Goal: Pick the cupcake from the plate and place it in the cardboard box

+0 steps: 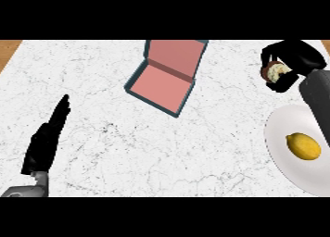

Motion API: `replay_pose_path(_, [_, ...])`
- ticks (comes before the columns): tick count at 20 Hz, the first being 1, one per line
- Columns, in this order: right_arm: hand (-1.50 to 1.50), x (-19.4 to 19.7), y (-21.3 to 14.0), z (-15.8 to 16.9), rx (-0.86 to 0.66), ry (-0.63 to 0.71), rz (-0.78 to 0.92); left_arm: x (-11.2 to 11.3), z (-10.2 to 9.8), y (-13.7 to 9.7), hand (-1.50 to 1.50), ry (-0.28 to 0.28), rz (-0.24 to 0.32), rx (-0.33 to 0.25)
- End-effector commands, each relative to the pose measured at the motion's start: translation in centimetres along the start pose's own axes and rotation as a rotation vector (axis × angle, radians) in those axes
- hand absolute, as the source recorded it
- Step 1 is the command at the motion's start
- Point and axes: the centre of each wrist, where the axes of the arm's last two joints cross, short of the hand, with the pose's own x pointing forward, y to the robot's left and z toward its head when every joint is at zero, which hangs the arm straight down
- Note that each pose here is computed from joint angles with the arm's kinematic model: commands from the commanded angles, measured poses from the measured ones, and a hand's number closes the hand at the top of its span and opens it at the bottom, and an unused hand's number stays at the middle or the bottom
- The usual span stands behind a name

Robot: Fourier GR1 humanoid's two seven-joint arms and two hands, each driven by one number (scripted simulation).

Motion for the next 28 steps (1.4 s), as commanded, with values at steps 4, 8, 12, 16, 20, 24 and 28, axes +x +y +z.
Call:
replay_pose_path(4, [1.5,1.8,-6.0,-1.9,-0.172,-0.225,-0.284,-0.8,0.7,0.0,0.0,0.017,0.001,0.013])
replay_pose_path(8, [1.5,3.3,-5.2,-2.7,-0.209,-0.369,-0.452,-1.1,1.5,-1.1,0.0,0.026,0.019,0.003])
replay_pose_path(12, [1.5,6.2,-8.5,-4.0,-0.203,-0.465,-0.508,-1.1,0.7,1.2,0.0,0.046,0.018,0.033])
replay_pose_path(16, [1.5,9.6,-11.1,-4.9,-0.179,-0.493,-0.515,-0.6,0.2,0.1,0.0,0.018,0.015,0.024])
replay_pose_path(20, [1.5,12.8,-11.4,-5.9,-0.193,-0.475,-0.526,-1.6,1.7,-0.6,0.0,0.007,0.002,0.026])
replay_pose_path(24, [1.5,15.7,-12.6,-6.9,-0.16,-0.449,-0.514,-0.4,1.4,-0.2,0.0,0.021,0.017,0.003])
replay_pose_path(28, [1.5,21.4,-10.7,-8.3,-0.115,-0.421,-0.485,-1.7,0.0,0.4,0.0,0.0,0.004,0.025])
